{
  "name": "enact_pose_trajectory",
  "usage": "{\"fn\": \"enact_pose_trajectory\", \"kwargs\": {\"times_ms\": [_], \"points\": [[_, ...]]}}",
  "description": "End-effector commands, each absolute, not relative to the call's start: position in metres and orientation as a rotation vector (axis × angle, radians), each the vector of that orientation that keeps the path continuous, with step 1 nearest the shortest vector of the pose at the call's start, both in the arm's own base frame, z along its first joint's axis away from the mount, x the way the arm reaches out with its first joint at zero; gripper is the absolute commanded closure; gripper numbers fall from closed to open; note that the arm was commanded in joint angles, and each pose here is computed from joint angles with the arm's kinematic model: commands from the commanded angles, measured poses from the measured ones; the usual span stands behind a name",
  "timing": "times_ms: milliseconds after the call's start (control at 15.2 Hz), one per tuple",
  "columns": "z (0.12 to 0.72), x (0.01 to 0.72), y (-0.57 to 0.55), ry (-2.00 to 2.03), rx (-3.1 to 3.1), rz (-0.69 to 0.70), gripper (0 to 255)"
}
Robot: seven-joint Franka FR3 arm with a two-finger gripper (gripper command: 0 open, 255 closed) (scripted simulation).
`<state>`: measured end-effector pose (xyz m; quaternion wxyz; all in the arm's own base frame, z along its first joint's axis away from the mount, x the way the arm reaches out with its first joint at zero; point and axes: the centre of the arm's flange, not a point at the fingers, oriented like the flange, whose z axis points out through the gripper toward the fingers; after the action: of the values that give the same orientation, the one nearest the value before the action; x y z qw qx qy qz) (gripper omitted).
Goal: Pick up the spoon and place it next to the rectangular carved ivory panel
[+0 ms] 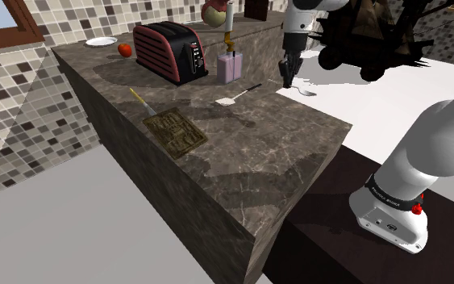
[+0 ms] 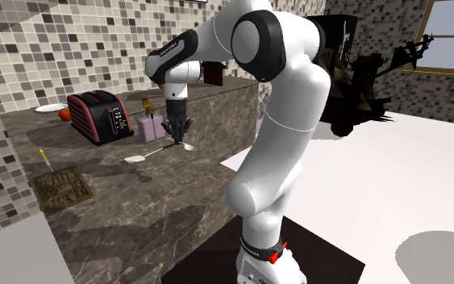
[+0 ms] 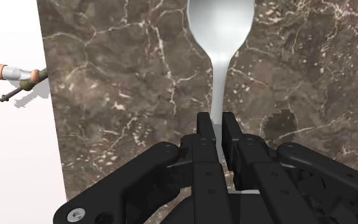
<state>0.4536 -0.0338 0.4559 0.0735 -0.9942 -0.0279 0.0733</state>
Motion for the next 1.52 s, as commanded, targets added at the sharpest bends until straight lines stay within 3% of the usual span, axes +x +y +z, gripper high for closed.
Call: {"fn": "enact_pose_trajectory", "kwargs": {"times_ms": [0, 1122, 1452], "points": [[0.455, 0.467, -0.011, -0.082, -2.985, 0.220, 255], [0.456, 0.586, 0.192, -0.082, -2.985, 0.220, 255], [0.430, 0.586, 0.192, -0.082, -2.985, 0.220, 255]]}}
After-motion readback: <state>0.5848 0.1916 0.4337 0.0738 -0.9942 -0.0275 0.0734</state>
